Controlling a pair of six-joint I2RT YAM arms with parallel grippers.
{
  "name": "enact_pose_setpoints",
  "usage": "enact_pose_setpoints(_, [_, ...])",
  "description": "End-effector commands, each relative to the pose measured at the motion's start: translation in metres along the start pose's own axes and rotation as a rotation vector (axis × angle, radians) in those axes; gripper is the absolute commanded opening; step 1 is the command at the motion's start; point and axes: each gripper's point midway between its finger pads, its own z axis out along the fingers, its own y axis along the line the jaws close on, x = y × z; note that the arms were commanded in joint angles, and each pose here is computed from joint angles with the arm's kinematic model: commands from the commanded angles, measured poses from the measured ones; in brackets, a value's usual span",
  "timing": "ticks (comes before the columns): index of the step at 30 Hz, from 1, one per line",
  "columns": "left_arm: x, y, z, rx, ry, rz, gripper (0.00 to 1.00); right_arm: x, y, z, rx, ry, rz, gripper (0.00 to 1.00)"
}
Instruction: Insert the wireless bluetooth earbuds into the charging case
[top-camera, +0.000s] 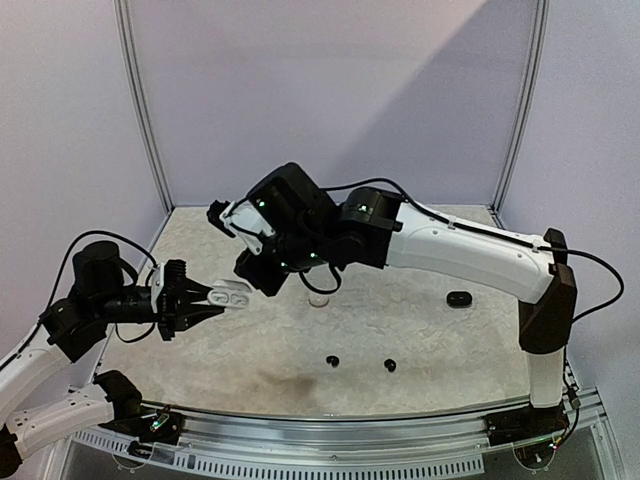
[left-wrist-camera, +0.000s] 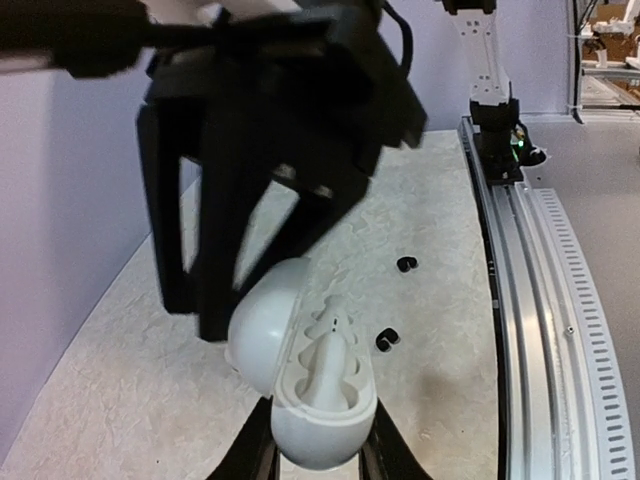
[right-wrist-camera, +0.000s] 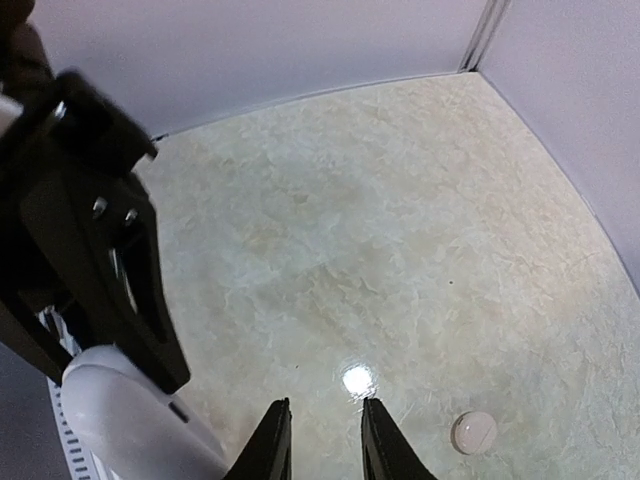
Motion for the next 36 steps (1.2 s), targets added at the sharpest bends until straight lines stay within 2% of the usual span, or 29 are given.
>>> enact_pose_setpoints(1, [-0.009,0.009,0.001,-0.042,-0.021,-0.004,0.00,0.028,0.038,0.004,-0.103,0.087,-0.110,0.25])
enact_pose_setpoints(7, [0.001,0.017,0.005,-0.079,0.005,-0.068,0.00,0.024,0.029,-0.021,-0.069,0.042,-0.117,0.23])
enact_pose_setpoints(10, [-0.001,0.017,0.006,-0.077,-0.003,-0.088,0.00,0.026,0.015,-0.029,-0.019,0.058,-0.133,0.29])
enact_pose_setpoints(11, [-0.003,0.016,0.006,-0.070,-0.009,-0.099,0.00,0.028,0.009,-0.032,-0.019,0.067,-0.124,0.34])
enact_pose_setpoints(13, [-0.008,0.013,0.006,-0.046,-0.033,-0.131,0.00,0.037,0.001,-0.033,-0.088,0.089,-0.073,0.53])
enact_pose_setpoints(15, [-0.016,0.007,0.006,0.001,-0.074,-0.162,0.00,0.039,0.000,-0.038,-0.167,0.072,-0.025,0.79])
enact_pose_setpoints(16, [-0.020,0.002,0.006,0.030,-0.095,-0.180,0.00,0.038,0.004,-0.041,-0.192,0.056,-0.032,0.85])
enact_pose_setpoints(19, [-0.027,-0.002,0.007,0.069,-0.135,-0.228,0.00,0.030,0.024,-0.051,-0.314,-0.019,-0.118,0.86])
enact_pose_setpoints(22, [-0.026,-0.002,0.009,0.080,-0.134,-0.231,0.00,0.023,0.034,-0.051,-0.371,-0.058,-0.183,0.83])
enact_pose_setpoints(26, [-0.031,0.006,0.013,0.065,-0.159,-0.218,0.00,0.010,0.040,-0.038,-0.404,-0.085,-0.202,0.73])
enact_pose_setpoints(27, [-0.032,0.007,0.015,0.064,-0.163,-0.225,0.00,0.008,0.042,-0.036,-0.410,-0.090,-0.208,0.67])
enact_pose_setpoints(30, [-0.034,0.011,0.018,0.064,-0.175,-0.233,0.00,0.012,0.041,-0.025,-0.407,-0.070,-0.220,0.40])
enact_pose_setpoints(36, [-0.039,0.018,0.024,0.068,-0.192,-0.241,0.00,0.016,0.031,-0.020,-0.396,-0.051,-0.210,0.16])
